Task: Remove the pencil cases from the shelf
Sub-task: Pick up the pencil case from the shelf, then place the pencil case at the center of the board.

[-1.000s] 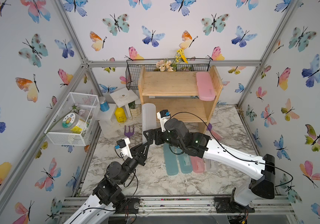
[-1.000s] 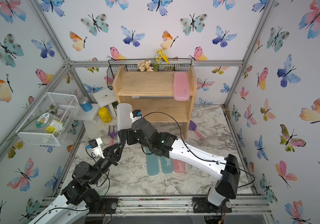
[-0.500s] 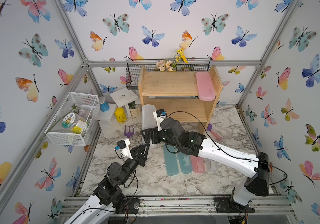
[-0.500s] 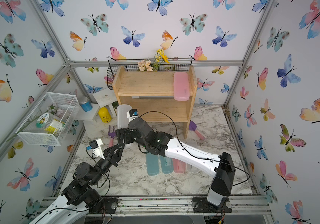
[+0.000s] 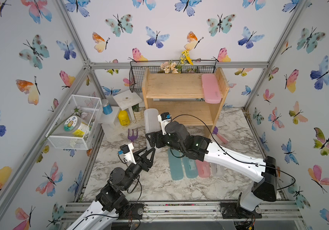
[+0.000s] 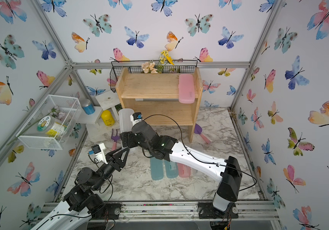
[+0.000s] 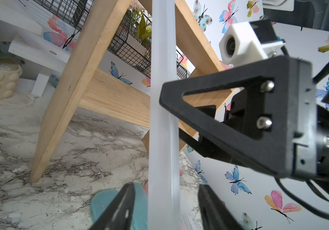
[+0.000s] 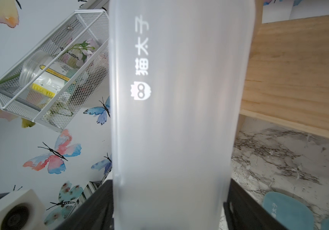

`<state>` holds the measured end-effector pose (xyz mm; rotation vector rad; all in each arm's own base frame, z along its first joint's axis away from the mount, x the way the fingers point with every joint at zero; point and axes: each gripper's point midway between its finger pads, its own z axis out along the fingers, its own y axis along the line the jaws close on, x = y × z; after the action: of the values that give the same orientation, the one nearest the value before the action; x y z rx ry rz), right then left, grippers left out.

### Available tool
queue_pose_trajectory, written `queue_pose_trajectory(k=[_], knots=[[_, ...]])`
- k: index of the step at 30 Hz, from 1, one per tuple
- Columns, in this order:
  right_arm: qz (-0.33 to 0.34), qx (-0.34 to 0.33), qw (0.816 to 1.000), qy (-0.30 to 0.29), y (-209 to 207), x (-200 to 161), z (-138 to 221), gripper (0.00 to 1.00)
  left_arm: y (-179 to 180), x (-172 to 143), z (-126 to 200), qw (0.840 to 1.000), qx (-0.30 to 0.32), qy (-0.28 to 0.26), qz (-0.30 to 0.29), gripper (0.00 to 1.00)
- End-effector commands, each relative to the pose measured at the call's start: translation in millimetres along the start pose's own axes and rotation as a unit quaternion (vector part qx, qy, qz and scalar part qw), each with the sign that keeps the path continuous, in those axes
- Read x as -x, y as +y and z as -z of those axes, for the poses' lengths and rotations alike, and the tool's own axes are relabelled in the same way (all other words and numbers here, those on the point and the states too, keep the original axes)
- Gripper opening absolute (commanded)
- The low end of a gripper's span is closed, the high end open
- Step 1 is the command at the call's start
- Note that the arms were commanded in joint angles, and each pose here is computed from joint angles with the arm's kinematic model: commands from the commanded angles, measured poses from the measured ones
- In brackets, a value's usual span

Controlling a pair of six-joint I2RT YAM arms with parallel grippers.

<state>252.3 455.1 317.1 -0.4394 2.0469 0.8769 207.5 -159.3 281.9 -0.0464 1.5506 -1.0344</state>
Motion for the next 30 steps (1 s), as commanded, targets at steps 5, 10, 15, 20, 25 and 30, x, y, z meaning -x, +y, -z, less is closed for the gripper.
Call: queue_pose_trajectory(k=[5,10,15,20,25,30], knots=[[0.014,-0.057,0.998,-0.011,-34.0,-3.8,30.0,0.84,7.1,15.2,8.3,0.999,0.035,-0.022,-0.003,0.99],[-0.007,-0.091,0.995,0.039,-72.9,-56.3,52.3,0.84,26.5,34.6,24.3,0.993,0.106,-0.054,0.001,0.99],[-0.053,-0.087,0.987,0.124,-96.2,-133.7,56.5,0.82,39.9,50.7,31.6,0.982,0.177,-0.06,-0.031,0.99],[-0.064,-0.08,0.981,0.163,-83.0,-174.8,34.9,0.81,48.7,50.5,22.0,0.971,0.233,-0.027,-0.057,0.99],[-0.081,-0.072,0.975,0.192,-71.7,-197.2,0.7,0.82,53.7,43.1,16.0,0.967,0.249,-0.008,-0.053,0.99],[-0.093,-0.092,0.968,0.213,-75.2,-218.1,-27.0,0.83,64.1,33.2,18.9,0.964,0.26,-0.006,-0.046,0.99]])
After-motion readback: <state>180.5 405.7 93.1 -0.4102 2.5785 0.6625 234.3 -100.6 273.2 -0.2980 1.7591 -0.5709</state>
